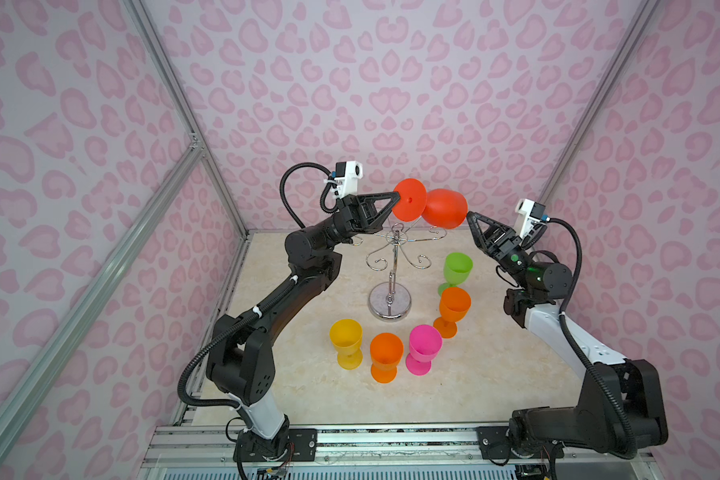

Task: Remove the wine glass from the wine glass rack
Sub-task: 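Close the right gripper on the red glass's bowl beside the left gripper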

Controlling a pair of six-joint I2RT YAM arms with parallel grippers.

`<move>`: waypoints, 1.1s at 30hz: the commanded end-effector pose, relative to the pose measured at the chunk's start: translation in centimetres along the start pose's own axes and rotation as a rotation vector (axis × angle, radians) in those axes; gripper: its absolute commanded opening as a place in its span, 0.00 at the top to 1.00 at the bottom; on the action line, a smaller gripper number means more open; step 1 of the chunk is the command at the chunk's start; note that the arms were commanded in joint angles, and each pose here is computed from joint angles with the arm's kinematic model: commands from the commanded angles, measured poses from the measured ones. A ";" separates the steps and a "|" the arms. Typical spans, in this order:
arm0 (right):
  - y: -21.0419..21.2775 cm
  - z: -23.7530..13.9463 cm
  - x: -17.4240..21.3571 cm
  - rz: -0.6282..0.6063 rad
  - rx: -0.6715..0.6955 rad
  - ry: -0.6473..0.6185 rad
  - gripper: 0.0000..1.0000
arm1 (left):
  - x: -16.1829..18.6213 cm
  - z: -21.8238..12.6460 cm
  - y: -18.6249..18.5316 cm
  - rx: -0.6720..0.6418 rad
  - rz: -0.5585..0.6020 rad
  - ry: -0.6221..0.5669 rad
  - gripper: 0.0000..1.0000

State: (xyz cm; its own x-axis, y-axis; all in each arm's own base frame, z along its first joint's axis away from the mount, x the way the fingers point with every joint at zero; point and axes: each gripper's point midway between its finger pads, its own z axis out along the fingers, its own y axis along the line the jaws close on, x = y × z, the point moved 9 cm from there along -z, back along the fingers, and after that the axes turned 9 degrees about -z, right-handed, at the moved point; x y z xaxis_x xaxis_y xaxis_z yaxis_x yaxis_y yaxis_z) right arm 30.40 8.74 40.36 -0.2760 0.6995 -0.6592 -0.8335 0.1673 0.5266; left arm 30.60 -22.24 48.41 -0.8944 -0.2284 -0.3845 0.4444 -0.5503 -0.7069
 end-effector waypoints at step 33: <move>2.3 0.7 0.6 -0.021 -0.188 0.032 0.91 | -1.7 0.6 2.7 0.132 -0.195 -0.005 0.98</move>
State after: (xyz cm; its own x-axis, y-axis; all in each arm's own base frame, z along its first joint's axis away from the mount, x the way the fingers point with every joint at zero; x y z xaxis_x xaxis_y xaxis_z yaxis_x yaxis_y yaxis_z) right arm 29.12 9.68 41.52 -0.2722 0.7055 -0.6544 -0.8998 0.0543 0.4328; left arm 33.77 -23.76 47.40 -0.9603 -0.1527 -0.2333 0.2742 -0.6690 -0.6908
